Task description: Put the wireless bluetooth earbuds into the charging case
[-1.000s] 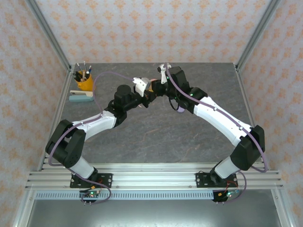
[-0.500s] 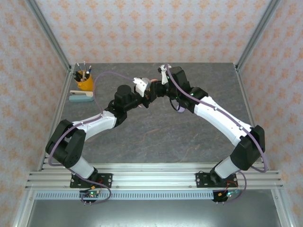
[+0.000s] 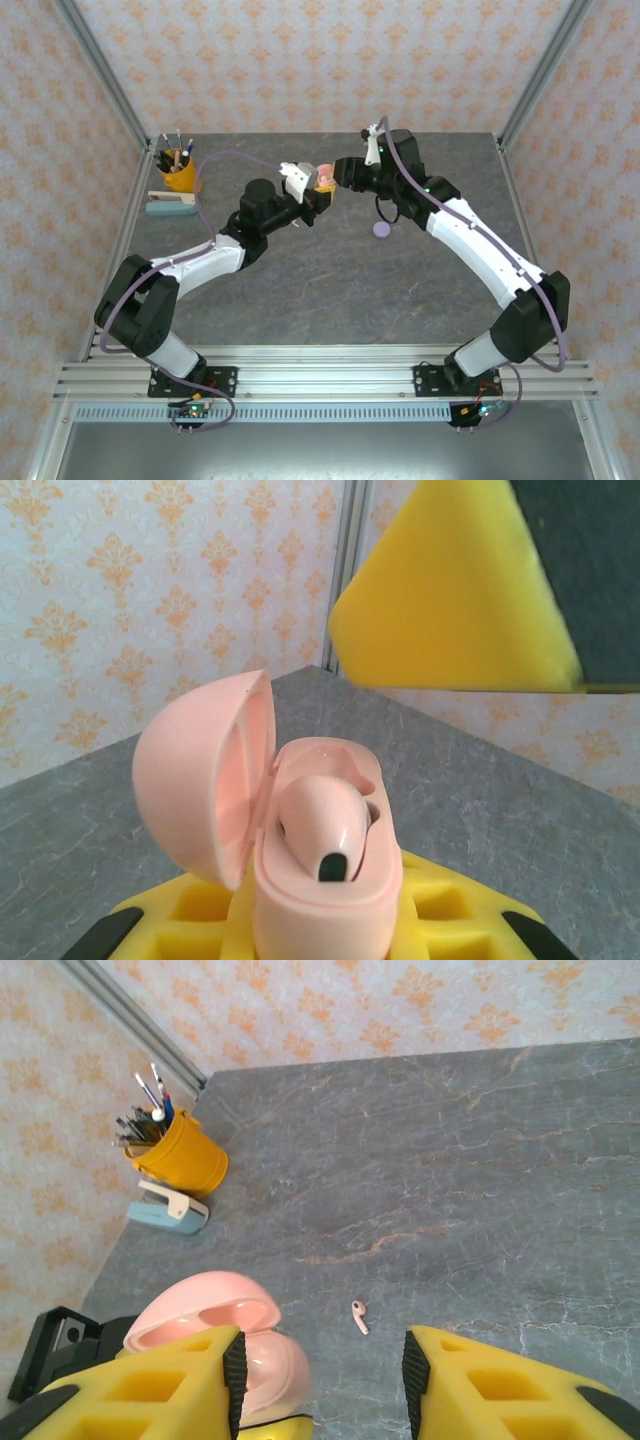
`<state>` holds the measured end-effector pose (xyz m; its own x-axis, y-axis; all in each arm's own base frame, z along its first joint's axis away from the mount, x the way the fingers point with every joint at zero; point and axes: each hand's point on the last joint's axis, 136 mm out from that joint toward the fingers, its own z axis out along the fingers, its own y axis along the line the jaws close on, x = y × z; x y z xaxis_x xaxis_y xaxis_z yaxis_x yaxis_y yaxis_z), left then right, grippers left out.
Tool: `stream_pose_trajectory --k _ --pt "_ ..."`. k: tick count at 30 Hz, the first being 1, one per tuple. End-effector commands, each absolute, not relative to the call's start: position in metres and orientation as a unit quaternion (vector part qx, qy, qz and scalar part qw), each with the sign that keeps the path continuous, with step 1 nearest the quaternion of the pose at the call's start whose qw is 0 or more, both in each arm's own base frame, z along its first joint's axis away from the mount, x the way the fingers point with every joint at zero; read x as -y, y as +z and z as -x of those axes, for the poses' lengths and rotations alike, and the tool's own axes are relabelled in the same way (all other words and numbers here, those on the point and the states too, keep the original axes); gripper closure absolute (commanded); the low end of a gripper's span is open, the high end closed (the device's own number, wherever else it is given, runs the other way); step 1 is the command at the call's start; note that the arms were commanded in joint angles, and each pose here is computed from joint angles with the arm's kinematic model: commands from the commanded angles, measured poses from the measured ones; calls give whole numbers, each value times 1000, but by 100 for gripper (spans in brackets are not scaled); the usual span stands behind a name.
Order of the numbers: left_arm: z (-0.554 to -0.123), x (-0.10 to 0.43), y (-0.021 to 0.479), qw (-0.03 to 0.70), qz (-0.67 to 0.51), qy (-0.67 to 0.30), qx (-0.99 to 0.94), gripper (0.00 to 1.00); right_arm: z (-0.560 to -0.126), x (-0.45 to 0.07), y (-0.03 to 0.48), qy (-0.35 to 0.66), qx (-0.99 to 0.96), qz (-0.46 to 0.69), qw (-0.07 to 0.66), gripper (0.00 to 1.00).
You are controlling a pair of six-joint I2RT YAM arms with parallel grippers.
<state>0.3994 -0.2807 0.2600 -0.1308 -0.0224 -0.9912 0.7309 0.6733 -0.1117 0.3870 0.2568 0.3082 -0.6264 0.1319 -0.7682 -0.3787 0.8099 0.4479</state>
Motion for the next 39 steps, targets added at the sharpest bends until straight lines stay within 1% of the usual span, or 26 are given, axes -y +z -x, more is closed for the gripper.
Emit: stream_pose_trajectory --k 1,5,7,10,12,18,21,24,31,39 --pt "-396 278 299 650 -259 -308 -645 100 -377 -253 340 339 -830 58 439 53" --pt "-402 262 298 664 -227 -295 -649 100 -385 -234 337 334 -836 4 436 53" --pt "-406 246 296 670 -203 -285 -655 100 -389 -224 327 318 -845 -25 430 51" --pt "-410 222 296 677 -176 -266 -663 100 -394 -218 300 286 -868 -47 404 47" --pt "-412 204 297 682 -157 -248 -670 100 -399 -222 274 271 -887 -50 370 46" --pt "-412 157 298 695 -106 -200 -682 100 -406 -257 190 251 -933 -40 253 45" --pt "-409 141 297 699 -88 -183 -686 100 -405 -281 152 225 -952 -14 207 45" --pt "-405 128 294 702 -73 -168 -689 100 -403 -306 122 199 -964 14 177 45" --pt "-396 110 292 708 -49 -154 -688 100 -409 -342 79 152 -977 46 145 46" --pt "-394 101 295 713 -37 -148 -684 100 -425 -365 56 105 -980 65 154 48"
